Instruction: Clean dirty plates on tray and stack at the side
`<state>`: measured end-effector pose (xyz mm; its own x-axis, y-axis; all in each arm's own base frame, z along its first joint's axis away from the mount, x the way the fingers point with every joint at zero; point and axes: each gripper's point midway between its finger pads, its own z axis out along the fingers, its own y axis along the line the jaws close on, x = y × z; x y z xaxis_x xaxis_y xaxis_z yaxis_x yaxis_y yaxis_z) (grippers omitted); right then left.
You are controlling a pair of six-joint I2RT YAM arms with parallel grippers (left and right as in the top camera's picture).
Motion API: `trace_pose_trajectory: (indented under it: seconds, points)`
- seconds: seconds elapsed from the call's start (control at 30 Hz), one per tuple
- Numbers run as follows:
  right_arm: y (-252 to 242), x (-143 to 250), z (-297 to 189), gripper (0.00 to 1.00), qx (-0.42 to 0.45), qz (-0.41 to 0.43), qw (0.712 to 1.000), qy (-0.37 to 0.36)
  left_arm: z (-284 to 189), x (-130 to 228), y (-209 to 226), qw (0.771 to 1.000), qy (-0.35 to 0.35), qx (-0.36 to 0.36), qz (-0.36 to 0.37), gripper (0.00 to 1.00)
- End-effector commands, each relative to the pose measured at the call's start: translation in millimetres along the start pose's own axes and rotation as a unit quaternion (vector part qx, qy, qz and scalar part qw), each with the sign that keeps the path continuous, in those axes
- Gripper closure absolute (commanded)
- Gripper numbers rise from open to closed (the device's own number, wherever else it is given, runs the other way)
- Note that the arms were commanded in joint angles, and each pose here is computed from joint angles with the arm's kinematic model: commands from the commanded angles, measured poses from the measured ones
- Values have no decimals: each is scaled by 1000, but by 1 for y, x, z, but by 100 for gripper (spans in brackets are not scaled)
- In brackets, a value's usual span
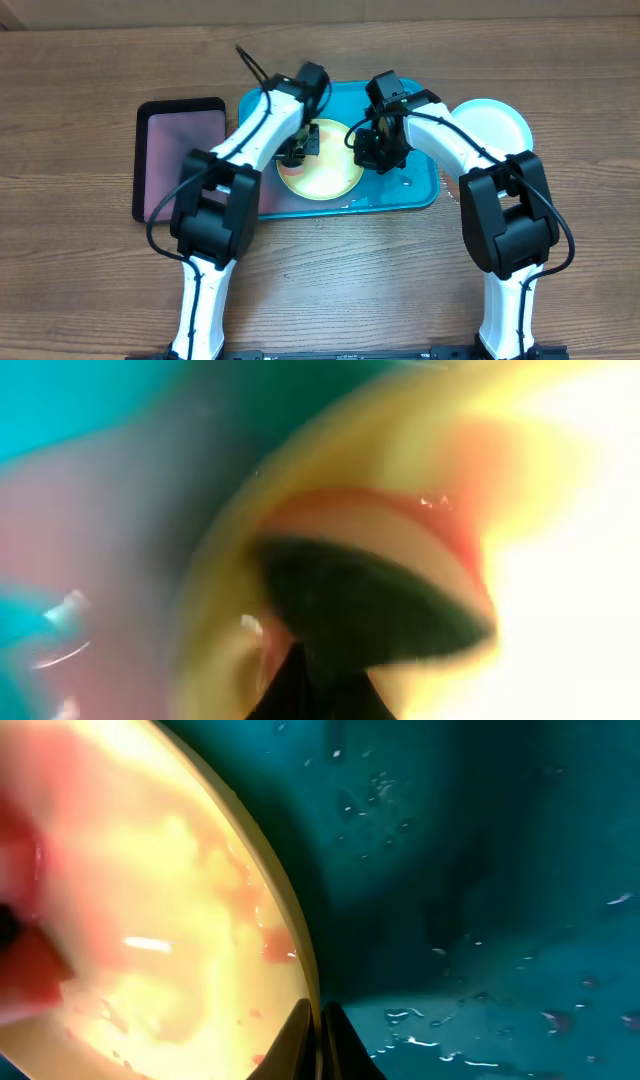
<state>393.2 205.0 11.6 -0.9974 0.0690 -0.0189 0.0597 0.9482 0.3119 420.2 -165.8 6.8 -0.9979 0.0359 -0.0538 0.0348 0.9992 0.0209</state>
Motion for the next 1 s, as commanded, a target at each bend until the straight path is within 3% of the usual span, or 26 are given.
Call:
trace_pose_trajectory:
  seconds: [0.0,0.1,0.23,0.37,0.63,0.97]
  points:
    - [-6,1,5,96,12,-2,1000,2,2,40,-91,950,70,257,161,96]
    - [-6,1,5,96,12,-1,1000,3,6,29,-86,961,55,234,135,96]
    - [-6,2,5,96,14,0,1000,5,9,8,-56,986,34,149,59,96]
    - [-6,1,5,96,13,-1,1000,3,-25,-25,-23,995,-3,95,13,96]
    - [-6,3,1,96,15,2,1000,4,-106,-61,16,994,-55,91,-37,96]
    - [-11,-15,-82,96,74,-7,991,-107,-108,-57,37,995,-43,67,-52,96]
